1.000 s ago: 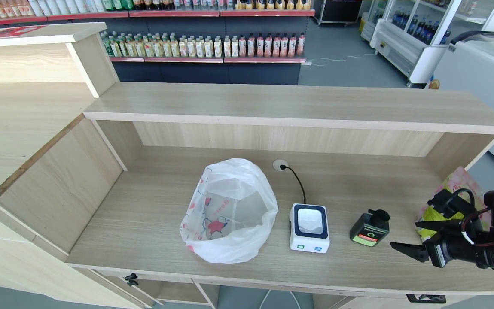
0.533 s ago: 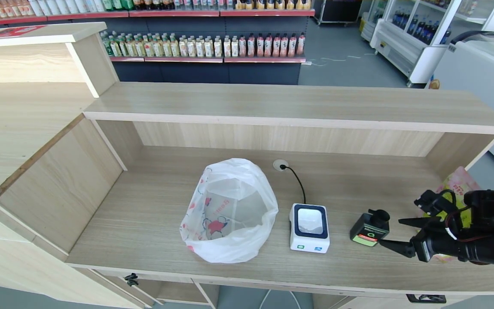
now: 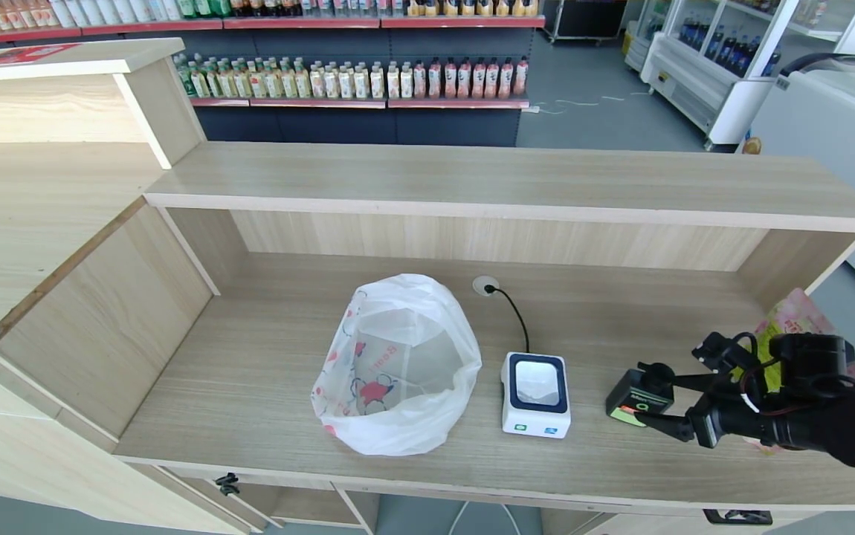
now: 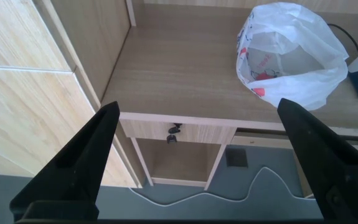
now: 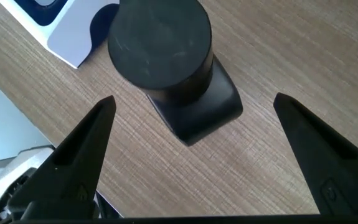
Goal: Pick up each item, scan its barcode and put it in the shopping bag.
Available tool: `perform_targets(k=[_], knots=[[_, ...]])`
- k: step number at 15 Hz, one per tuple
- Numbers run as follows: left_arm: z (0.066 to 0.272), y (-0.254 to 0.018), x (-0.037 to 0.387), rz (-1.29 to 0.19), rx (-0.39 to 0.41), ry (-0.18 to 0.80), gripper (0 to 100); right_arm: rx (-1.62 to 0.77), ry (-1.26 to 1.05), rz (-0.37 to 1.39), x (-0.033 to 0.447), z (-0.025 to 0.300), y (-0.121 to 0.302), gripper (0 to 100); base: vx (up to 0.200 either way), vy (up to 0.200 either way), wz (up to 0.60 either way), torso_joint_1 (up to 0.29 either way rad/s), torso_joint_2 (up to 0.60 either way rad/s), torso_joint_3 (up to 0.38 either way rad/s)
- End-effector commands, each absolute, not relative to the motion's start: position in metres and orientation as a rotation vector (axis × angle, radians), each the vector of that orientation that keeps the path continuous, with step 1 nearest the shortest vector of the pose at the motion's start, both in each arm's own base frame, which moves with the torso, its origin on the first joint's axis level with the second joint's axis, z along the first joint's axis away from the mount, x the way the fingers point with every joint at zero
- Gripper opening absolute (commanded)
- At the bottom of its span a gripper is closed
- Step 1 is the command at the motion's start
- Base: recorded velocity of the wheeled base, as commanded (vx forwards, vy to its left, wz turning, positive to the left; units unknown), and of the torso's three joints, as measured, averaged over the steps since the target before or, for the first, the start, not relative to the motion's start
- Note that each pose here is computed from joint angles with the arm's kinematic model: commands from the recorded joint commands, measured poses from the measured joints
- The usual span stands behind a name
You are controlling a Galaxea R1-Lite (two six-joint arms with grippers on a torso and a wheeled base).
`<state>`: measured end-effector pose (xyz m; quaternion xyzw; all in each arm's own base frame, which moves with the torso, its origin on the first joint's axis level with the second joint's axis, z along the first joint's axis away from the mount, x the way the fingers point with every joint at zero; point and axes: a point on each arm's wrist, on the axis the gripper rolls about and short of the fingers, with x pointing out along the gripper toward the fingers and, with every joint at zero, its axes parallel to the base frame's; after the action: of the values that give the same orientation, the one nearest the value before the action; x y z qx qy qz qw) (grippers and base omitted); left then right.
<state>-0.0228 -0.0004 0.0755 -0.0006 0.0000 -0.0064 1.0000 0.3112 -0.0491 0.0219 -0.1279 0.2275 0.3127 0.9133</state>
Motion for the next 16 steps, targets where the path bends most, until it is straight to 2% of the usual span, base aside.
perform_targets(k=[1, 16], knots=[[0.076, 0.0, -0.023, -0.012, -0.002, 0.002, 100, -0.255, 0.479, 0.67, 0.319, 0.012, -0.046, 100, 0.0, 0.0, 0.0, 0.0, 0.0, 0.0], [0.075, 0.0, -0.023, -0.012, -0.002, 0.0, 100, -0.286, 0.375, 0.8, 0.367, -0.007, -0.018, 100, 0.0, 0.0, 0.0, 0.0, 0.0, 0.0]])
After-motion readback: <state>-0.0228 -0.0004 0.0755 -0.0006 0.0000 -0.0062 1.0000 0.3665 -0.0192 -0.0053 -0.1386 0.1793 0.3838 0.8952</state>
